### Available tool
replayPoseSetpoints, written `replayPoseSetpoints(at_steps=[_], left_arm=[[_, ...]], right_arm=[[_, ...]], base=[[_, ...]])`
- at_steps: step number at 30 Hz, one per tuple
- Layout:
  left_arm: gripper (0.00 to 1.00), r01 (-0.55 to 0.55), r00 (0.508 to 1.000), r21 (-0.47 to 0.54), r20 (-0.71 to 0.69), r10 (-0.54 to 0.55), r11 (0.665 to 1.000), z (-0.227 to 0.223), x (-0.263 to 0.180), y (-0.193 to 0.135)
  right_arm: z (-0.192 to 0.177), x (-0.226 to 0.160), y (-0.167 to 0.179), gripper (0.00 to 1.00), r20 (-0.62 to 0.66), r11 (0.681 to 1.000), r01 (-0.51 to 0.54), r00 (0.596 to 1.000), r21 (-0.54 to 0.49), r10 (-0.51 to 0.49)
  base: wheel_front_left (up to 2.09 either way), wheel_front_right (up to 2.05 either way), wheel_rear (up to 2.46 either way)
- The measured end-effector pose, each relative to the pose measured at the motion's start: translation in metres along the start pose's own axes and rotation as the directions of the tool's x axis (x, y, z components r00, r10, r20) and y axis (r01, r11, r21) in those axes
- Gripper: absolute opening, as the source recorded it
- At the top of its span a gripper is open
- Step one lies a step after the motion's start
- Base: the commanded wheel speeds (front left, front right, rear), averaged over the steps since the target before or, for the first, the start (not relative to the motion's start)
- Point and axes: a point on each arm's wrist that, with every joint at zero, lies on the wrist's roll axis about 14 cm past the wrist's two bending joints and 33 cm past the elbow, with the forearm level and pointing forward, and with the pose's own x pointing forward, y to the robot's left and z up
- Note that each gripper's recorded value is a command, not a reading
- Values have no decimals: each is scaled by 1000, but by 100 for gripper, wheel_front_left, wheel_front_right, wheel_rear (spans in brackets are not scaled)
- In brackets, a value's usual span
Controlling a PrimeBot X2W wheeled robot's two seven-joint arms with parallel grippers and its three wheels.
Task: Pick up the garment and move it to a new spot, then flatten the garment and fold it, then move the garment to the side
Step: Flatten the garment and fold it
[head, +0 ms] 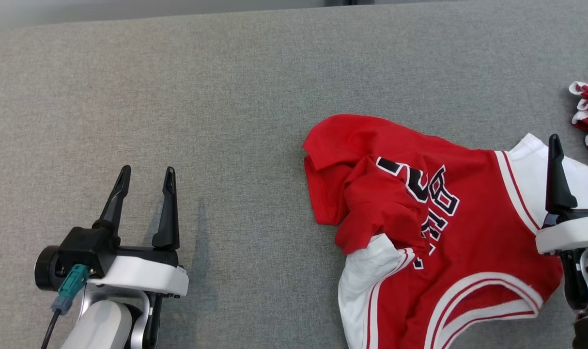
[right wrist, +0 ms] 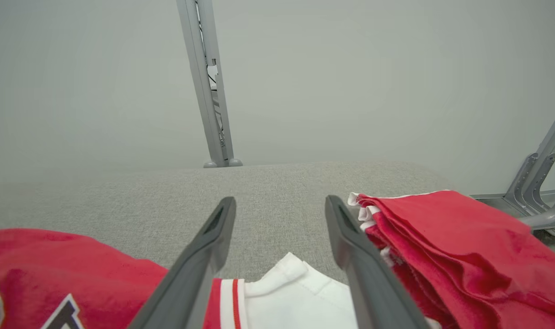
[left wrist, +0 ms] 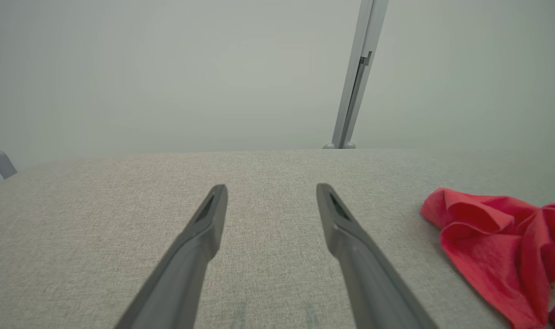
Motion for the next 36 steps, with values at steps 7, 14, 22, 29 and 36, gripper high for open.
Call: replayPoseSetpoints(at_steps=[7,14,22,29,36], left_arm=[[100,1,1000,5,28,-1,1000,11,-6,-2],[100,1,999,8,53,-1,1000,21,-19,-4],[100,12,998,6,66,-12,1000,28,-29,-9],[100,92,994,8,61,-92,996,30,-20,-32],[100,335,942,-34,1,-335,942,27,10,-111]], right_arm=[[38,-19,35,100,123,996,-83,989,-30,87],[53,-48,57,100,154,990,-133,978,-48,139],[59,-69,55,100,149,993,-116,982,-33,120],[59,-68,56,100,147,993,-116,982,-28,119],[55,-61,57,100,138,993,-116,983,-19,118]], base=[[0,0,0],[0,0,0],[0,0,0],[0,0,0],[0,0,0]])
